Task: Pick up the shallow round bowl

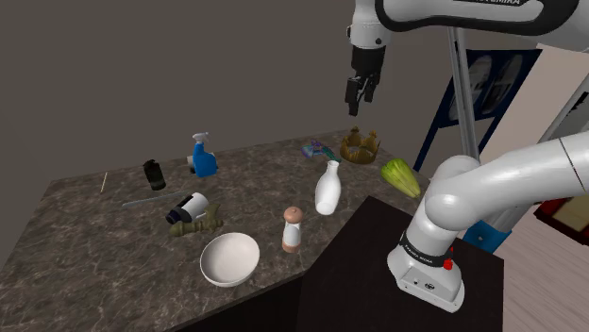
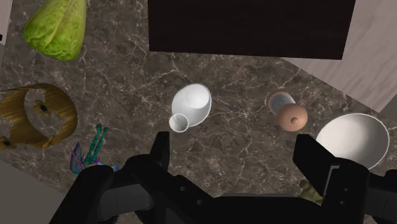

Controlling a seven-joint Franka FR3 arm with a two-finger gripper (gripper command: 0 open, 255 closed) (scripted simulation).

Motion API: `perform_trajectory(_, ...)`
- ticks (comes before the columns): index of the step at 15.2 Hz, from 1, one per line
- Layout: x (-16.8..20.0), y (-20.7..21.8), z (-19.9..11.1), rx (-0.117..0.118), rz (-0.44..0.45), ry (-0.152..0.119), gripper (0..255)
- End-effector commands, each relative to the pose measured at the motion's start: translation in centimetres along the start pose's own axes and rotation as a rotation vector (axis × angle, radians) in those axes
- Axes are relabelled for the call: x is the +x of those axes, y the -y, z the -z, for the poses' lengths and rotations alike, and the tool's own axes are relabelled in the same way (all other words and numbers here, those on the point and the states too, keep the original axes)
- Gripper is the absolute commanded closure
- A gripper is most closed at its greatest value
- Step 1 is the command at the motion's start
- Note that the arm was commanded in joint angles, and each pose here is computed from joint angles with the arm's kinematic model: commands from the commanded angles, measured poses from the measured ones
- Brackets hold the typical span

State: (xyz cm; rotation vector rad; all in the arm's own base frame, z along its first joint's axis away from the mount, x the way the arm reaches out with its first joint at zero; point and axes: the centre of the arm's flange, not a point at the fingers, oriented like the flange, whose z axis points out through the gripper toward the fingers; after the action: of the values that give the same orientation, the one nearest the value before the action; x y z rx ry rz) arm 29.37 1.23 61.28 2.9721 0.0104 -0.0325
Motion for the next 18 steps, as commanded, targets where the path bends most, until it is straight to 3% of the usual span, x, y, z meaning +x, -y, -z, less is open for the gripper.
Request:
perform_trajectory(1,0.0,0.0,0.0,0.0,0.0,0.0,0)
perform_trajectory(18,6.6,17.4,-12.4,0.002,0.013,-0.014,0)
